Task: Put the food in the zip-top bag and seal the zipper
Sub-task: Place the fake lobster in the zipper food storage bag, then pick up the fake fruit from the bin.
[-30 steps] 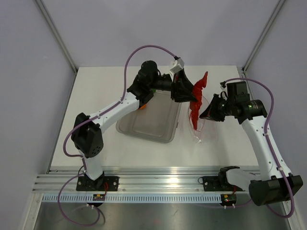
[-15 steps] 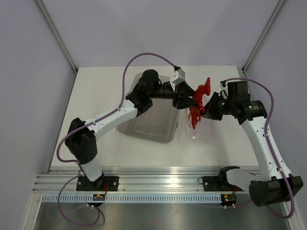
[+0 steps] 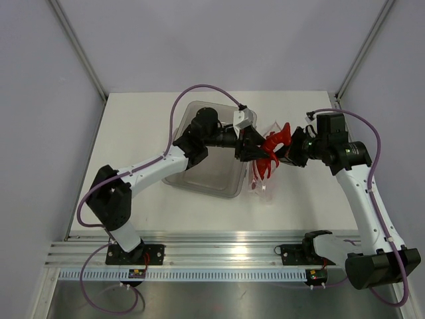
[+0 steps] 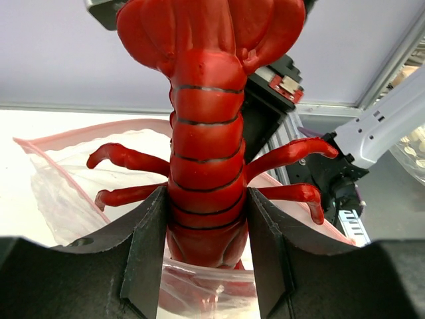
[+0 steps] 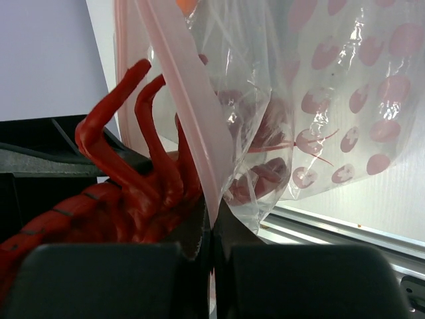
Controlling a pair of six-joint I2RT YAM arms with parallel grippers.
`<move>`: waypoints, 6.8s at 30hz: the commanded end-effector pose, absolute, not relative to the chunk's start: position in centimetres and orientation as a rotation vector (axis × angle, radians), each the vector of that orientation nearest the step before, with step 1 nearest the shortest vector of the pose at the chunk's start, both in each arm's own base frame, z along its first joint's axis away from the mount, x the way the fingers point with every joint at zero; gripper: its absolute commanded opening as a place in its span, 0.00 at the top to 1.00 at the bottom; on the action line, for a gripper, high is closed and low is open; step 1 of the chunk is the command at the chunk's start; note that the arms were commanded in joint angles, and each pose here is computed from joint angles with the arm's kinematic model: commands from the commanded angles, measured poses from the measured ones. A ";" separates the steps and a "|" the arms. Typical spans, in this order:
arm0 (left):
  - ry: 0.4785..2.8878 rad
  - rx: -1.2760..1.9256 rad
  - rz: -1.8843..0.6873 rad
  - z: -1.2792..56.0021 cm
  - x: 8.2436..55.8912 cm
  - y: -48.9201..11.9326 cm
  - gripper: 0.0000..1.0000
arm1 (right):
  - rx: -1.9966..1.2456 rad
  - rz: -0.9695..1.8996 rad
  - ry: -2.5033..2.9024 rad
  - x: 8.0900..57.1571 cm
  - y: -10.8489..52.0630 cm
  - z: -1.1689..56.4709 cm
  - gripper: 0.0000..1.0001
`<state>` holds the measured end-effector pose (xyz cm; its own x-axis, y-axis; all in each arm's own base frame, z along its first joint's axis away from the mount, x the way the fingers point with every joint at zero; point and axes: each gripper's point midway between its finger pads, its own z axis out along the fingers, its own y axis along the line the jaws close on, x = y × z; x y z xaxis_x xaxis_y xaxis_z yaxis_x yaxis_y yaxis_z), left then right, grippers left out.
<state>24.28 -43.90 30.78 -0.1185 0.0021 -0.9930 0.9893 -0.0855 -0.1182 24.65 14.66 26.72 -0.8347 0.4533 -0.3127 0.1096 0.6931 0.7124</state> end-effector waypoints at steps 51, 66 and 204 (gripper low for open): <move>1.515 1.066 -1.249 36.7 24.5 -40.3 0.43 | 0.371 1.097 2.324 24.6 15.8 29.2 1.00; 1.878 0.665 -1.114 31.5 28.5 -38.6 0.54 | 0.359 1.130 2.306 24.6 16.1 29.6 1.00; 2.345 0.265 0.196 16.1 43.4 -22.1 0.01 | 0.192 0.905 2.189 25.5 14.0 33.5 1.00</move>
<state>40.95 -24.17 13.74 -0.7245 0.3192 -0.6108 0.2796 0.9462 0.1628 25.90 13.80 31.10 -0.7504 0.4007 -0.5257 -0.0671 0.7450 0.6637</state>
